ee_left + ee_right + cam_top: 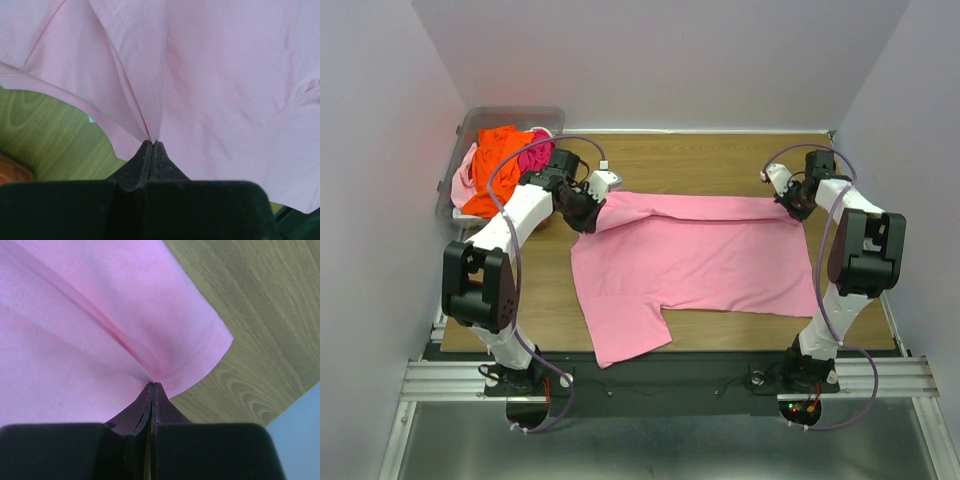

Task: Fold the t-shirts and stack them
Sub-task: Fold the tshirt

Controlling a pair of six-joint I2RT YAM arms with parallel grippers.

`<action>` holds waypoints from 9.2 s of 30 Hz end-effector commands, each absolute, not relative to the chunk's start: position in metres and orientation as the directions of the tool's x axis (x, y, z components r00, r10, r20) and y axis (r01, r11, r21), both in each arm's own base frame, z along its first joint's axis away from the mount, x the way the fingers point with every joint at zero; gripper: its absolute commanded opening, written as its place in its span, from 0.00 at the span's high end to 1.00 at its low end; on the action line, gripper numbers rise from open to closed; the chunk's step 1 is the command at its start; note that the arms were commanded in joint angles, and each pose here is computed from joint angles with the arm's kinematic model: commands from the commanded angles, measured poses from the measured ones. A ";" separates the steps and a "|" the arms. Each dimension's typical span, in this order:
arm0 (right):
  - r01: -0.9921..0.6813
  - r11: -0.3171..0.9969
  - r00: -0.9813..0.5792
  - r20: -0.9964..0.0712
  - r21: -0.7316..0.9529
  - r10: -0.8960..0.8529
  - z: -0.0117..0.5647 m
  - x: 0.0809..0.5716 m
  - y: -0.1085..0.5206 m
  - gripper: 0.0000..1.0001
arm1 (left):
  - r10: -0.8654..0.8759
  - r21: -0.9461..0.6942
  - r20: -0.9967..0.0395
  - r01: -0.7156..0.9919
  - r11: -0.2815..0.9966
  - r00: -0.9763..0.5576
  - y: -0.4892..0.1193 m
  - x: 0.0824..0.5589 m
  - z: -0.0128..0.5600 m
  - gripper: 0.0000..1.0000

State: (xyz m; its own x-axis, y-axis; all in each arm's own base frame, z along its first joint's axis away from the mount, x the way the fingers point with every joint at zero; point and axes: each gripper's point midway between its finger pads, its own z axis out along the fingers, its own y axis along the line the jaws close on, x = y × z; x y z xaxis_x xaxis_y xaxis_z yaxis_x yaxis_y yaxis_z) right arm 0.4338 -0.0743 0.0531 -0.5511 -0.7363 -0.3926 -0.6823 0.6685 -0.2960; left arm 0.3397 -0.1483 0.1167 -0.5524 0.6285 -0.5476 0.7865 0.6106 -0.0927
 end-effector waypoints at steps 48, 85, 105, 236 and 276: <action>-0.508 0.857 -0.683 -0.568 -0.081 -0.459 0.075 0.490 -0.070 0.61 | 0.331 -0.085 -0.679 0.519 0.851 -0.655 -0.105 0.509 0.106 0.62; -0.288 0.938 -0.841 -0.418 -0.193 -0.344 0.015 0.493 -0.117 0.62 | 0.331 0.207 -0.532 0.259 0.943 -0.779 -0.038 0.510 0.045 1.00; -0.347 0.932 -0.715 -0.613 -0.104 -0.335 0.100 0.499 -0.076 0.53 | 0.483 0.005 -0.711 0.683 0.730 -0.511 -0.157 0.445 0.152 0.50; -0.564 0.556 -0.824 -0.376 0.611 -0.423 0.076 0.325 0.316 0.99 | 0.502 -0.325 -0.494 0.686 0.650 -0.710 -0.154 0.288 0.085 1.00; -0.590 0.702 -0.765 -0.555 0.399 -0.327 0.127 0.407 0.199 0.48 | 0.451 -0.126 -0.655 0.676 0.726 -0.606 -0.140 0.397 0.165 0.52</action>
